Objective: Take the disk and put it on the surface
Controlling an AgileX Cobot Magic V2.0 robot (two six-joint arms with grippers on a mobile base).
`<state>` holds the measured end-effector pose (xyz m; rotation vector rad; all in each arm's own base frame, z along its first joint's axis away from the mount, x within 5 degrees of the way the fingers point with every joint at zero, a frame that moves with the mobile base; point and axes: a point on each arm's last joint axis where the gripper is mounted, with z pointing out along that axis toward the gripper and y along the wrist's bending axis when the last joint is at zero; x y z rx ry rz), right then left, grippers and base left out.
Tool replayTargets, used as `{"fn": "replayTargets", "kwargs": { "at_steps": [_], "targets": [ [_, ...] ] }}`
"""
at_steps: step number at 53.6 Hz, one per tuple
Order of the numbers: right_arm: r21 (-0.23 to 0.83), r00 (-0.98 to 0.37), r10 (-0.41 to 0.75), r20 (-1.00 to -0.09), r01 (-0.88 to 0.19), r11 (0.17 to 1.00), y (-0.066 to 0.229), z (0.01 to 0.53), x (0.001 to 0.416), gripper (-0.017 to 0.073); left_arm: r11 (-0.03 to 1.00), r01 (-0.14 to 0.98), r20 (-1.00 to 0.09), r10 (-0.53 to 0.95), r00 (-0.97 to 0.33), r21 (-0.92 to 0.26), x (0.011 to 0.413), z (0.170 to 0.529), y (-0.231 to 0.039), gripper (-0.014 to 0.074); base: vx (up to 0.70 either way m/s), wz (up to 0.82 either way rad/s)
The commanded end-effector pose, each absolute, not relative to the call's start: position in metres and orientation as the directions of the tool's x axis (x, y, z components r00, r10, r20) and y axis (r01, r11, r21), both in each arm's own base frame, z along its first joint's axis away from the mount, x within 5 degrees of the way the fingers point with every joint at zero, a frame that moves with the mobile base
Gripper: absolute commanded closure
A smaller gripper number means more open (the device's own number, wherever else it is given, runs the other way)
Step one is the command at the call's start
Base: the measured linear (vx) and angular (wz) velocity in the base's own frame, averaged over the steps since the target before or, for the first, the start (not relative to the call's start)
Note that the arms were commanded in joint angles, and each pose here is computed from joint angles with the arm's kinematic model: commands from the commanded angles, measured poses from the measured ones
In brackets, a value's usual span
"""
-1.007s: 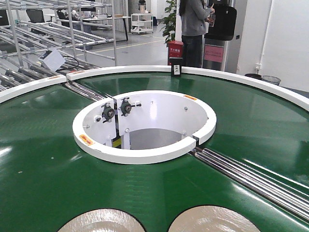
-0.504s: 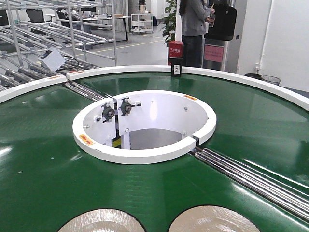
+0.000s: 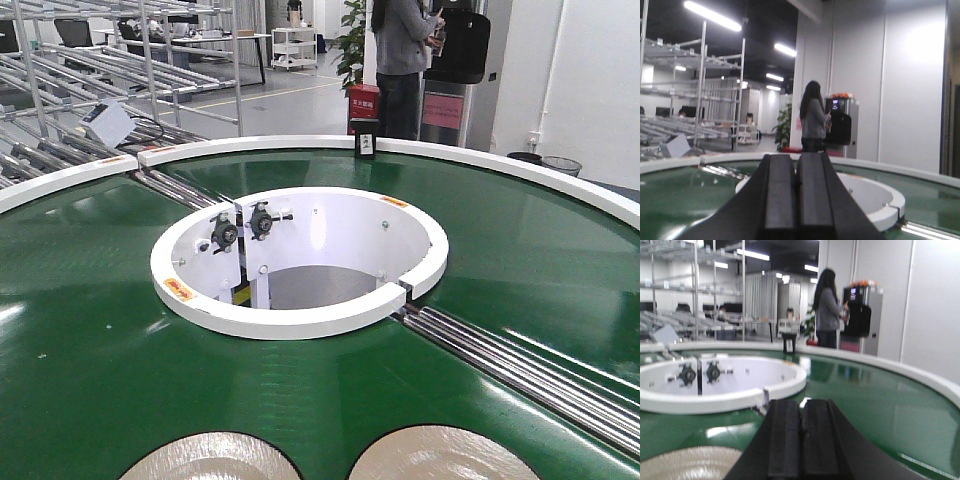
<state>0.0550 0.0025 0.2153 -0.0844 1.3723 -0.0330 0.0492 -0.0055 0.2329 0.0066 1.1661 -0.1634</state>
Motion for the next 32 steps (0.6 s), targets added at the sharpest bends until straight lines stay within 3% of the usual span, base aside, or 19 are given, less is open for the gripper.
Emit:
{"fn": "replayTargets", "kwargs": {
  "at_steps": [1,19,24,32],
  "targets": [
    [-0.059,0.296,-0.05,-0.954,-0.022,0.998,0.002,0.227,0.053,0.0568,0.985,0.158,-0.824,-0.151,0.547,-0.076,0.04,0.253,-0.005,0.0601,0.0,0.0],
    [-0.08,0.283,-0.073,-0.956,-0.013,0.997,0.002,0.292,0.046,0.0568,0.979,0.196,-0.62,-0.191,0.761,-0.062,0.016,0.297,-0.003,0.0601,0.0,0.0],
    [-0.086,0.282,-0.08,-0.956,-0.01,0.996,0.002,0.318,0.05,0.0568,0.979,0.192,-0.627,-0.189,0.756,-0.064,0.01,0.323,-0.003,0.0599,0.0,0.0],
    [-0.087,0.224,-0.082,-0.971,-0.014,0.996,0.002,0.35,0.069,0.0568,0.982,0.165,-0.767,-0.172,0.618,-0.088,0.015,0.363,-0.002,0.0598,0.0,0.0]
  ]
}}
